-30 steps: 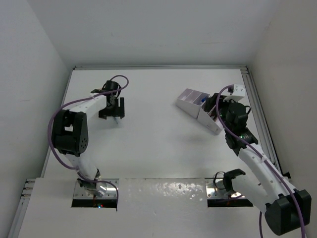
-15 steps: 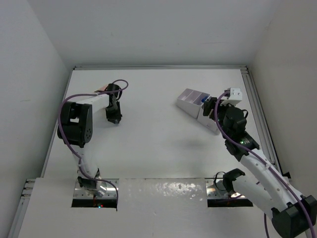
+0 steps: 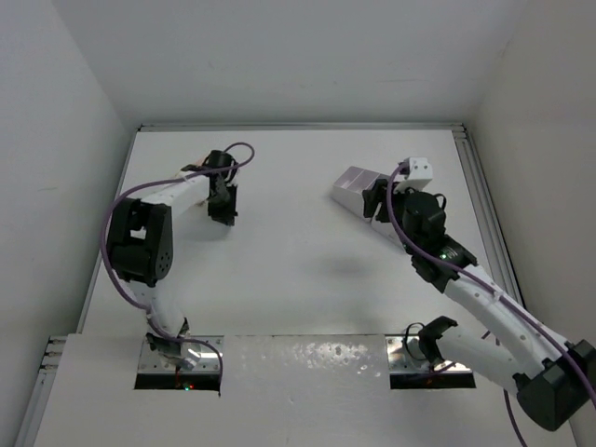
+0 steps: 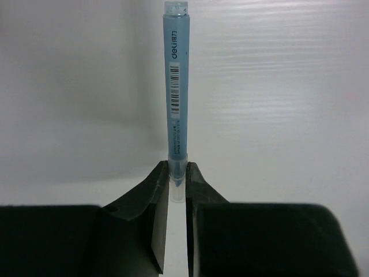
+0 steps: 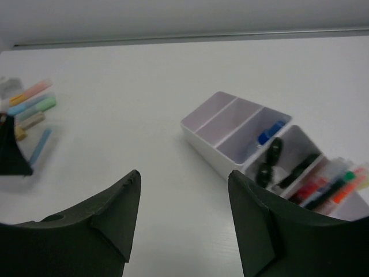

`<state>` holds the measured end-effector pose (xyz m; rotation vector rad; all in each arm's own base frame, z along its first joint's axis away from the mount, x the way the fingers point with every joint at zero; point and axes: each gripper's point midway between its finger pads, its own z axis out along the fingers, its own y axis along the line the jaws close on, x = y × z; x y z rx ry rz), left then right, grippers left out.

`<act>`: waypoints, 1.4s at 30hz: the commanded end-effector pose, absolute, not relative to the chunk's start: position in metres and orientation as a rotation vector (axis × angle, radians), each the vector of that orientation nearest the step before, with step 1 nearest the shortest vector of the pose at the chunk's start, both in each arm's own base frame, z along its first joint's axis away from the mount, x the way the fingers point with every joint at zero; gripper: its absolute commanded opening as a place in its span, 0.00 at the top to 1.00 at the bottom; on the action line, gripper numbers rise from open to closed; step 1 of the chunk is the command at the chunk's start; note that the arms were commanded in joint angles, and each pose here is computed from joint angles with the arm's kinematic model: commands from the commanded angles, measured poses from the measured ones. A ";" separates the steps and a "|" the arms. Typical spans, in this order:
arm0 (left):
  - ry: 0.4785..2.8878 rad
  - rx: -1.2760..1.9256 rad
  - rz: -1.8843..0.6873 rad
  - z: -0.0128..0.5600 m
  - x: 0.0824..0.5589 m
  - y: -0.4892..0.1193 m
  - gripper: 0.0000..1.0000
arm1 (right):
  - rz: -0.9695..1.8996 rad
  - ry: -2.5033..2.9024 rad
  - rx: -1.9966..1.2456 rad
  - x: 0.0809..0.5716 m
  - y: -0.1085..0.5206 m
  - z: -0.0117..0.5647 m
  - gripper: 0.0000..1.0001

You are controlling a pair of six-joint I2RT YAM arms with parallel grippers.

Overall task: Sort the stationery into containers
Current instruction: Pick up the pen from the center of the board, then place the pen in the storage box.

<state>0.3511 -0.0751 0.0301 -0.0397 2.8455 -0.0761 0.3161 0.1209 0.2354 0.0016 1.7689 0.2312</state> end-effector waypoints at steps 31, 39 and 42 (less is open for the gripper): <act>2.079 0.996 -0.686 0.225 0.302 -0.264 1.00 | 0.860 1.610 0.236 0.340 0.243 0.260 0.52; 2.093 1.015 -0.688 0.216 0.299 -0.270 1.00 | 0.790 1.623 -0.121 0.308 0.269 0.261 0.67; 2.087 1.040 -0.689 0.215 0.294 -0.274 1.00 | 0.825 1.597 -0.141 0.306 0.283 0.266 0.49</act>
